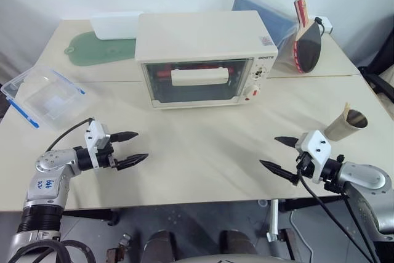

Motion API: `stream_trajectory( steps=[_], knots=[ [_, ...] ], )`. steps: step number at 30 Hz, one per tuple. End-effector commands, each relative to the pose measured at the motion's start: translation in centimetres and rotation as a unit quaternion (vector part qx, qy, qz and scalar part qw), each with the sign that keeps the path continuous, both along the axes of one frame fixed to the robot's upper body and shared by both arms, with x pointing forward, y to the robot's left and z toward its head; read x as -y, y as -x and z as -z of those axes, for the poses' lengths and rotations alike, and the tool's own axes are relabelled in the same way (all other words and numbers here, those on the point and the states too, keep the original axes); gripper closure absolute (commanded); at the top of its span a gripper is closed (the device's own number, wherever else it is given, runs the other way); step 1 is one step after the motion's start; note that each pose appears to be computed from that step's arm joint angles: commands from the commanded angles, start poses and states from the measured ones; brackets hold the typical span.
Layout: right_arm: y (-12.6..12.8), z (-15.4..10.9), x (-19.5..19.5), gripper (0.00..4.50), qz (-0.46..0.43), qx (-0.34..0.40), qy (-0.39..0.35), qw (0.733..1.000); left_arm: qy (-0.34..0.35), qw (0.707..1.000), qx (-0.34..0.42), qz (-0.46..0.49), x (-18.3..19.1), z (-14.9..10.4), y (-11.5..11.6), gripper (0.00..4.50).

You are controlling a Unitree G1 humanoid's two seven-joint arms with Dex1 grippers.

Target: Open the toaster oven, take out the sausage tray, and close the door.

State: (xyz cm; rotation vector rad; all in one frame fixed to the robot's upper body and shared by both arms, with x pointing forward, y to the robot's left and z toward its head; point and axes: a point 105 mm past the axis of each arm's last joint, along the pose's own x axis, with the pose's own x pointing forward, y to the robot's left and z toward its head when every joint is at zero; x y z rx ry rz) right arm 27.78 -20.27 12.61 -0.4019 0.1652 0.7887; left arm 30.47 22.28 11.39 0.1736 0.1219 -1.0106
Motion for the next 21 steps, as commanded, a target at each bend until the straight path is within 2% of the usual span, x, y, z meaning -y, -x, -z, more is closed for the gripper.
stream_trajectory(
  steps=[1,4,7,11,14,21],
  knots=[
    [0.1,-1.6,-0.5,0.05,-0.013,0.026,0.011,1.000,-0.009,0.998,0.057,0.013,0.3,-1.6,-0.4,0.00],
    [0.1,-2.2,-1.3,0.05,-0.021,0.030,0.005,0.999,-0.002,0.998,0.064,-0.030,-0.2,-2.1,-1.4,0.00],
    [0.0,-3.2,-2.2,0.05,-0.028,0.030,-0.001,0.999,0.021,0.997,0.063,-0.037,-0.2,-3.0,-1.4,0.00],
    [-0.2,-5.7,-4.3,0.05,-0.056,0.040,-0.034,0.997,0.049,0.995,0.064,-0.053,-0.4,-4.0,-1.8,0.00],
    [-1.0,-7.2,-7.2,0.05,-0.092,0.004,-0.045,0.995,0.067,0.994,0.076,-0.046,-0.4,-5.5,-2.0,0.00],
    [-4.3,-11.1,-11.3,0.05,-0.151,0.038,-0.071,0.985,0.094,0.988,0.117,-0.019,-0.6,-7.1,-1.6,0.00]
  ],
)
